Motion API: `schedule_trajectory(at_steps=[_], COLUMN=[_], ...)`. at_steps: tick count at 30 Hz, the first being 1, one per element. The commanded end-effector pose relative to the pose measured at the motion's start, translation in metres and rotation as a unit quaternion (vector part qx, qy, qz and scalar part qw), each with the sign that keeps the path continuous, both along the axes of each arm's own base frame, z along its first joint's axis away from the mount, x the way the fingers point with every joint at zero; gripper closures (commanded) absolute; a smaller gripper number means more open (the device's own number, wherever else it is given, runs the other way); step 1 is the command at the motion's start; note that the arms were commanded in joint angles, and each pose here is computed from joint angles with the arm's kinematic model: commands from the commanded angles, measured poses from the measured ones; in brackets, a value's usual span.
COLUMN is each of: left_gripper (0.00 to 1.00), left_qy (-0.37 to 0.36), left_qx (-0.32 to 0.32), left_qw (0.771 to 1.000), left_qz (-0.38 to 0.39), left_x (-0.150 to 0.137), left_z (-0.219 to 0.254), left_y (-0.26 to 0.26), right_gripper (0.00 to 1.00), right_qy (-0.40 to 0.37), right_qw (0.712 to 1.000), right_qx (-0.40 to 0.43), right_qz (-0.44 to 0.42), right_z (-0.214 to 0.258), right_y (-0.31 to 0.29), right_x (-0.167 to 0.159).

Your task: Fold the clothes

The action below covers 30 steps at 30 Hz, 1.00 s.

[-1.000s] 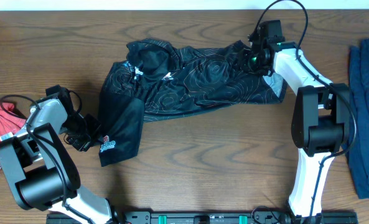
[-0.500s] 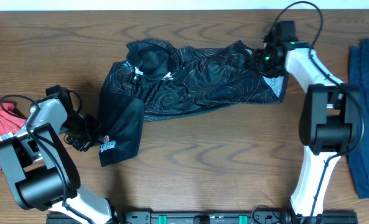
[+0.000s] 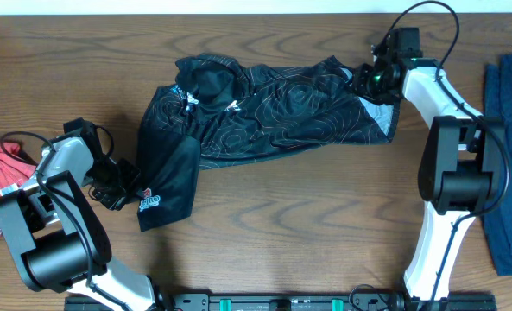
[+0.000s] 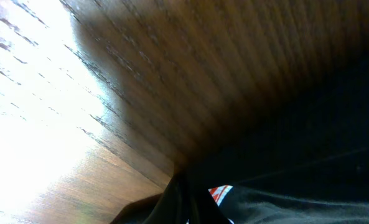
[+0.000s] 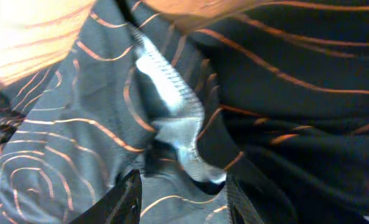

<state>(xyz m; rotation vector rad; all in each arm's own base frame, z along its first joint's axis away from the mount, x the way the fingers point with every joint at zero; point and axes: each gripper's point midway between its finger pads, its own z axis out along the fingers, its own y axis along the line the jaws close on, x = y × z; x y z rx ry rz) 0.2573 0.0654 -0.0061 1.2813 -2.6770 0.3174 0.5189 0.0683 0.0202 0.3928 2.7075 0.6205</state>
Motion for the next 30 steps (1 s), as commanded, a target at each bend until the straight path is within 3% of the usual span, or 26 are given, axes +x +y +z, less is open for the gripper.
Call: schedule_trajectory(at_steps=[1, 4, 6, 9, 17, 23, 30], left_gripper=[0.94, 0.94, 0.94, 0.94, 0.94, 0.94, 0.94], left_qy=[0.044, 0.044, 0.044, 0.044, 0.044, 0.046, 0.045], left_qx=[-0.004, -0.004, -0.004, -0.004, -0.004, -0.005, -0.007], left_qw=[0.999, 0.999, 0.999, 0.999, 0.999, 0.999, 0.999], left_qz=[-0.008, -0.008, -0.008, -0.008, -0.008, -0.008, -0.008], left_x=[-0.021, -0.021, -0.021, -0.021, -0.021, -0.022, -0.021], left_z=[-0.018, -0.018, -0.018, -0.018, -0.018, -0.017, -0.017], left_y=[-0.005, -0.005, -0.005, -0.005, -0.005, -0.005, -0.006], right_gripper=[0.58, 0.61, 0.69, 0.98, 0.99, 0.99, 0.99], right_qy=[0.005, 0.011, 0.012, 0.013, -0.002, -0.033, -0.054], right_qw=[1.000, 1.000, 1.000, 1.000, 1.000, 0.999, 0.998], right_qx=[0.014, 0.014, 0.014, 0.014, 0.012, -0.004, -0.038], right_qz=[0.010, 0.010, 0.010, 0.010, 0.001, -0.012, -0.024], right_z=[-0.002, -0.003, -0.004, -0.004, 0.008, 0.061, 0.119], right_y=[0.013, 0.012, 0.013, 0.013, 0.004, -0.029, -0.057], right_x=[-0.001, -0.003, -0.004, -0.004, 0.003, 0.010, -0.005])
